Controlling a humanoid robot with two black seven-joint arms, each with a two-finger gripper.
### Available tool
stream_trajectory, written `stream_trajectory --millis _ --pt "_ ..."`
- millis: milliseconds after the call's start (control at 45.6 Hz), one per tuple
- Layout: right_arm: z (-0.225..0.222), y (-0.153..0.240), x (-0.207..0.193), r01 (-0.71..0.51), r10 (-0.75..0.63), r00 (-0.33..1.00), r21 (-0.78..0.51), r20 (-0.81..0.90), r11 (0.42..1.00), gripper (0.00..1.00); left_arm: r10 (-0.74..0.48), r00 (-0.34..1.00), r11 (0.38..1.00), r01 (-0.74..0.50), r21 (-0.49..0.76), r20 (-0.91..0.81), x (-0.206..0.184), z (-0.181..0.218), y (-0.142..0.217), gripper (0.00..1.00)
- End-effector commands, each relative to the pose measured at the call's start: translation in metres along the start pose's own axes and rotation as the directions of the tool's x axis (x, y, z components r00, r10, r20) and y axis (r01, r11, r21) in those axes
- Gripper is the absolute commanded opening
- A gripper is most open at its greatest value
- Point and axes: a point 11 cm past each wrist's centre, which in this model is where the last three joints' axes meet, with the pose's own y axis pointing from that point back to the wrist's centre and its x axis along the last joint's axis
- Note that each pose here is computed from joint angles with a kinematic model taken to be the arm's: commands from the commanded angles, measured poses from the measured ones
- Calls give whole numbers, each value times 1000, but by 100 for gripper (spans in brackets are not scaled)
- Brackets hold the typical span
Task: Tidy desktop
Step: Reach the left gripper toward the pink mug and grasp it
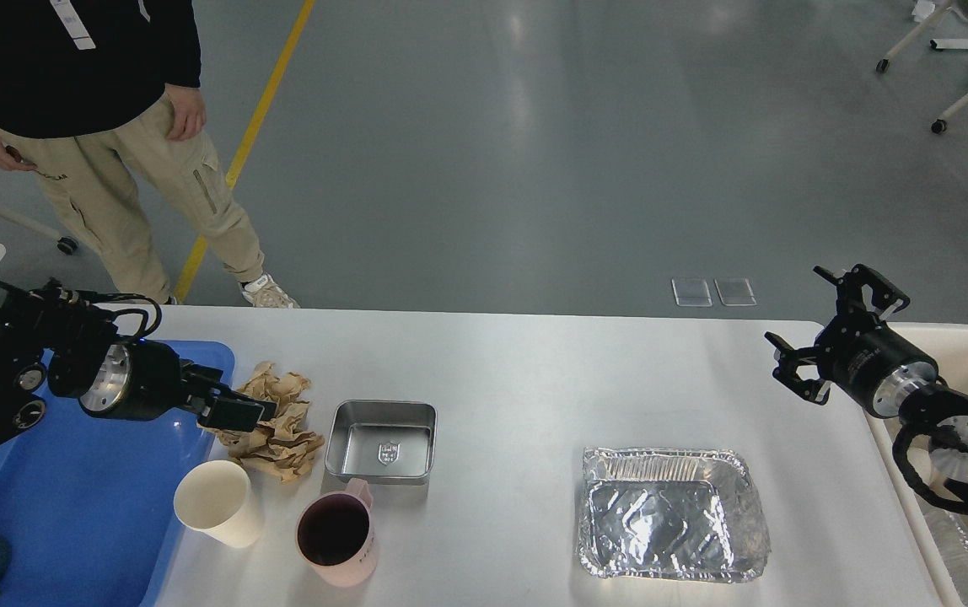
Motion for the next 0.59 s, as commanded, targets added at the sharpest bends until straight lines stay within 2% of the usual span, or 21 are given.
stream_trajectory --millis 0,241,570 --pt "0 0 -1 1 -1 1000 0 -1 1000 100 -69 990 996 74 -40 120 10 20 -11 97" --pt "-3 2 -3 9 -9 1000 2 -11 1000 100 -117 969 980 148 -130 216 15 55 -30 97" --pt "-10 3 -3 7 -7 1000 15 -16 1000 100 -203 948 959 243 -143 244 1 66 -41 97"
